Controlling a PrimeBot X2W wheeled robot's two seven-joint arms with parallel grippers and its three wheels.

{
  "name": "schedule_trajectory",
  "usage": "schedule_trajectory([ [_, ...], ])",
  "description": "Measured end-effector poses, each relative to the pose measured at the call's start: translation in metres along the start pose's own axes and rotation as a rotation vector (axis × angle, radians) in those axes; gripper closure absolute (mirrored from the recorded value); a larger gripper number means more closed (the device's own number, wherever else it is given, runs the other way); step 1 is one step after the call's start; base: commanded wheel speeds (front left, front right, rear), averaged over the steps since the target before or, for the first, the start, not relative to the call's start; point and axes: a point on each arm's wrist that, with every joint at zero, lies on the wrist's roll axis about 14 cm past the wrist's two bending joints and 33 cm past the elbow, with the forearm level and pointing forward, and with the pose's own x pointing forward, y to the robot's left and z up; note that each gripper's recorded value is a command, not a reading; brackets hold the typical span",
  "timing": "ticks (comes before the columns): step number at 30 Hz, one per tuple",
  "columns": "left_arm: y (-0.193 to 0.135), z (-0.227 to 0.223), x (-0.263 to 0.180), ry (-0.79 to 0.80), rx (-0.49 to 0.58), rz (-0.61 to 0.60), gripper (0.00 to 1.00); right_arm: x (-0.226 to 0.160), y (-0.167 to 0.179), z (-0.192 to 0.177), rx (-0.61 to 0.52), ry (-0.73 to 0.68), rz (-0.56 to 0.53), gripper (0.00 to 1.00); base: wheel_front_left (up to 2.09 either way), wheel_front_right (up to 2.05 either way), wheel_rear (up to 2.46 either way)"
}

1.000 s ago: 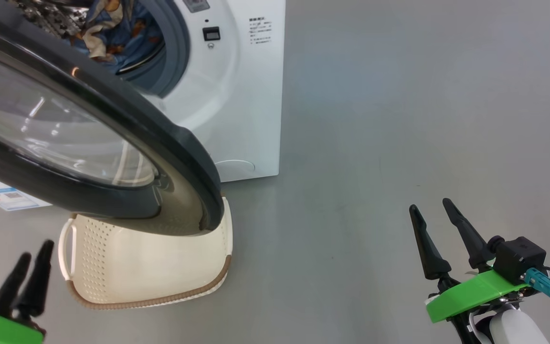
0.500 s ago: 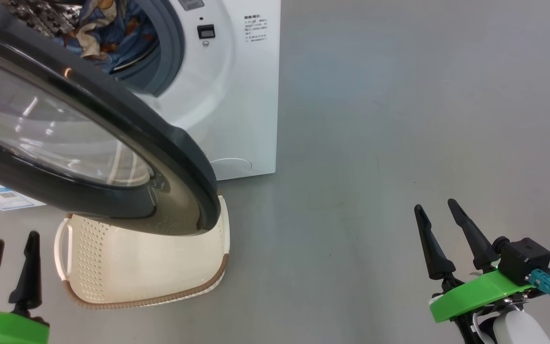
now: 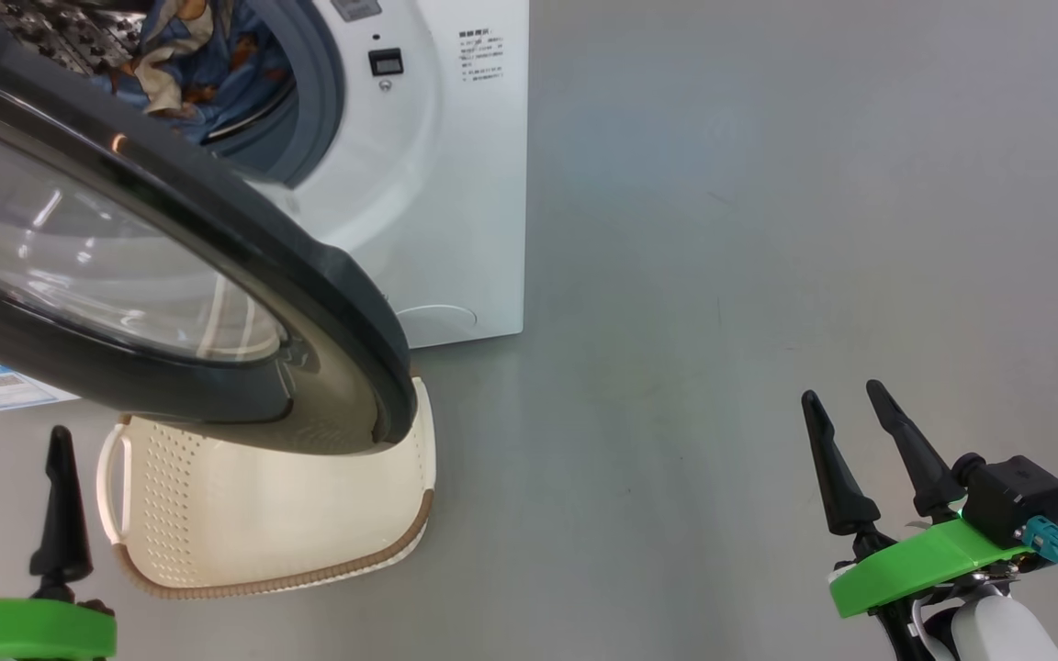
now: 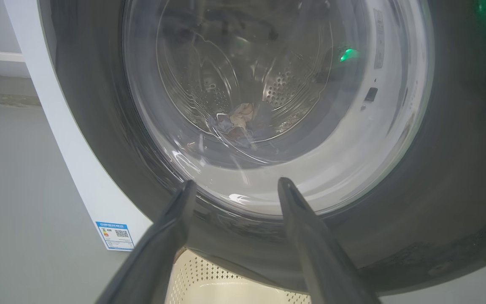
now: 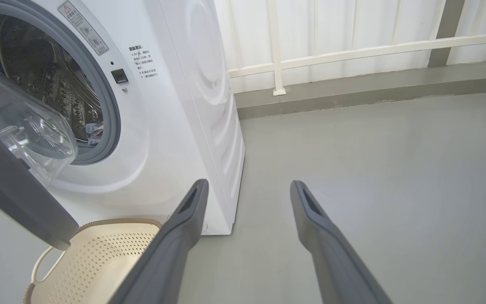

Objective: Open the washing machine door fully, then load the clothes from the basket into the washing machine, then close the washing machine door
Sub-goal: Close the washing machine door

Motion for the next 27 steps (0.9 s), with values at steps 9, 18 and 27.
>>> schedule_trajectory([
  [9,0.000,-0.015,-0.008,0.039,-0.001,0.022,0.00,0.000,0.001,0.000,0.003,-0.002,0.000,0.00,0.00,0.00,0.00],
  [18,0.001,-0.016,-0.011,0.042,0.001,0.027,0.00,0.001,0.003,0.001,0.003,-0.004,0.009,0.00,0.00,0.00,0.00],
  [27,0.004,-0.015,-0.015,0.039,-0.003,0.042,0.00,0.003,0.012,-0.002,0.005,0.005,0.035,0.41,0.00,0.00,0.00],
])
